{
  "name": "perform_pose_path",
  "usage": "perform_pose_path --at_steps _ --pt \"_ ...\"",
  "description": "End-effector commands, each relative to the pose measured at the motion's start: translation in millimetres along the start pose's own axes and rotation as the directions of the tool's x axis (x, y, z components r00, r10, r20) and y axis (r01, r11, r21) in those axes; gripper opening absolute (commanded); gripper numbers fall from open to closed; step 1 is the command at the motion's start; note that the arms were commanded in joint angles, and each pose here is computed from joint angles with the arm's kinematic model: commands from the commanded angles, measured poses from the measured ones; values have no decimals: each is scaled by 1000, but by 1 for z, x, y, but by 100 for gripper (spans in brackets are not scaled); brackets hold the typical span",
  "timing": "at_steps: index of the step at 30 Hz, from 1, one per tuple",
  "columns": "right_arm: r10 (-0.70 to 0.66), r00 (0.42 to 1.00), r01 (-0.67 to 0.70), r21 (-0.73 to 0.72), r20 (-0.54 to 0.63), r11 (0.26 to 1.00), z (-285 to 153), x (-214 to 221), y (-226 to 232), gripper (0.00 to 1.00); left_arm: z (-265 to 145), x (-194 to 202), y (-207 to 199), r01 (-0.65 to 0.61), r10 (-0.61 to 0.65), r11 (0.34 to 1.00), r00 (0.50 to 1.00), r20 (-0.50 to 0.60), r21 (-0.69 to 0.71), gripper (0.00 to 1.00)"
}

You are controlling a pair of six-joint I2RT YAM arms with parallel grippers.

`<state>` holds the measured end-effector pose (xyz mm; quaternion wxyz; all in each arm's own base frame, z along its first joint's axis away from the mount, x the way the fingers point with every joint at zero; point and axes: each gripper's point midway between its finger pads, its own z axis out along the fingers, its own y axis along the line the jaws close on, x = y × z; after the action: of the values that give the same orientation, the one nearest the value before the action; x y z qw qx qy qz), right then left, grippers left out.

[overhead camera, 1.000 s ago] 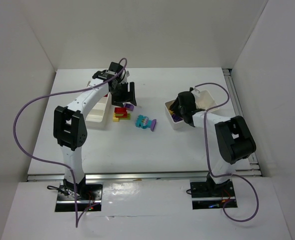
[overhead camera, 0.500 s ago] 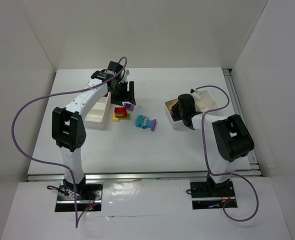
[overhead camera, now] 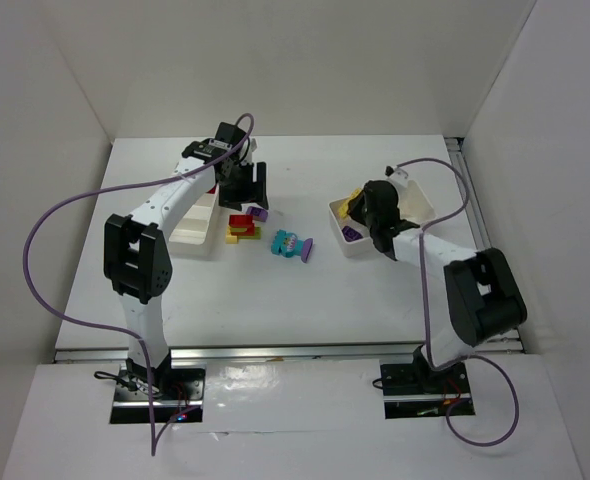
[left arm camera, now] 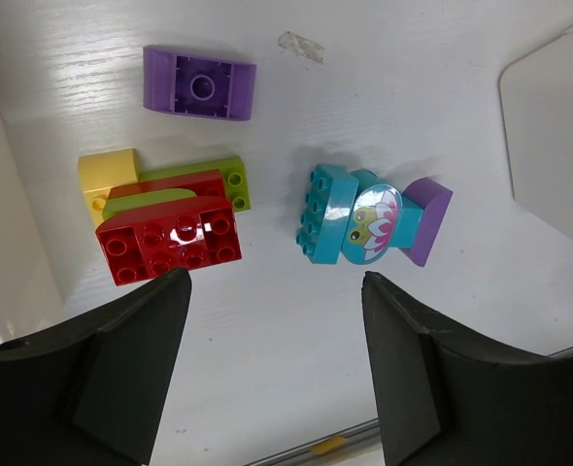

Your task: Sort the legos into containers by color

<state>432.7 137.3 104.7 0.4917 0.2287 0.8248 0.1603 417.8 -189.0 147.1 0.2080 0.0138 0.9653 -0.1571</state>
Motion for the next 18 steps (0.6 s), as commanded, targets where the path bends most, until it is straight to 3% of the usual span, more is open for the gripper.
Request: perform_pose_path --at_steps 1,6,9,14,18 --pt "-35 992 46 -92 123 995 -36 -54 41 0 -32 -27 -1 -10 10 1000 993 117 -6 82" --pt "-109 986 133 -194 127 972 -53 -68 80 0 -58 -50 21 91 -71 992 974 217 -84 82" --pt "-143 988 156 -363 63 919 -60 -55 130 0 -81 -59 42 213 -168 967 944 283 -137 82" --pt "-270 959 159 -631 -84 759 -55 2 217 0 -125 -71 99 451 -336 873 833 440 -187 82" --pt "-379 918 164 -765 -112 623 -59 48 276 0 -153 -66 147 625 -452 758 711 539 -188 82"
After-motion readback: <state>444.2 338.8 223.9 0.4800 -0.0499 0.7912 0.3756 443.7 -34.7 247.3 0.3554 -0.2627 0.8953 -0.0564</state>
